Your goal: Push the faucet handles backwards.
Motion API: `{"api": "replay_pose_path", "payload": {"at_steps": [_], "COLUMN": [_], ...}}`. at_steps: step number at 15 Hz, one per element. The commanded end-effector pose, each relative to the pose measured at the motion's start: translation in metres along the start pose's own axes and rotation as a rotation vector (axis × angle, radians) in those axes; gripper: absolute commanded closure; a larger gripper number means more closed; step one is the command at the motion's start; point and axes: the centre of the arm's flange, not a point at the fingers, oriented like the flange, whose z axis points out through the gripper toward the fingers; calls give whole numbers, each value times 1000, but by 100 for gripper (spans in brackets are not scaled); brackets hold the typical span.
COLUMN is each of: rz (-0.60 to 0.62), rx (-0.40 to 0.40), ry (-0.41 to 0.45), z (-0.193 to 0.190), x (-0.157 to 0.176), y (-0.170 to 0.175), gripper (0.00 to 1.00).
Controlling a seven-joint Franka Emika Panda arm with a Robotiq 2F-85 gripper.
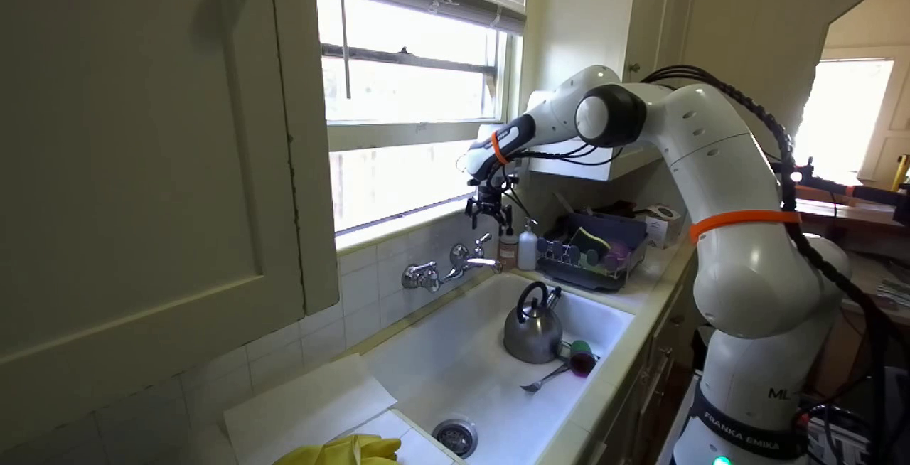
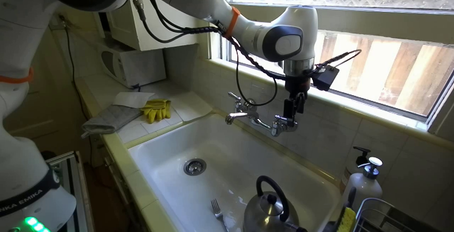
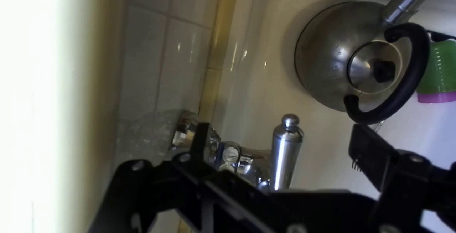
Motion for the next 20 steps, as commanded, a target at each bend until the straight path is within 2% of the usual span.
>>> {"api": "replay_pose_path", "payload": {"at_steps": [1, 3, 9, 15, 20], "rz": [132, 224, 546, 883, 1157], "rx": [-24, -22, -24, 8, 65], "ry": [18, 24, -45, -77, -78], "z": [-21, -34, -81, -112, -123], "x": [16, 20, 44, 98, 138], "y": [-21, -31, -70, -91, -101], "gripper": [0, 0, 0, 0, 0]}}
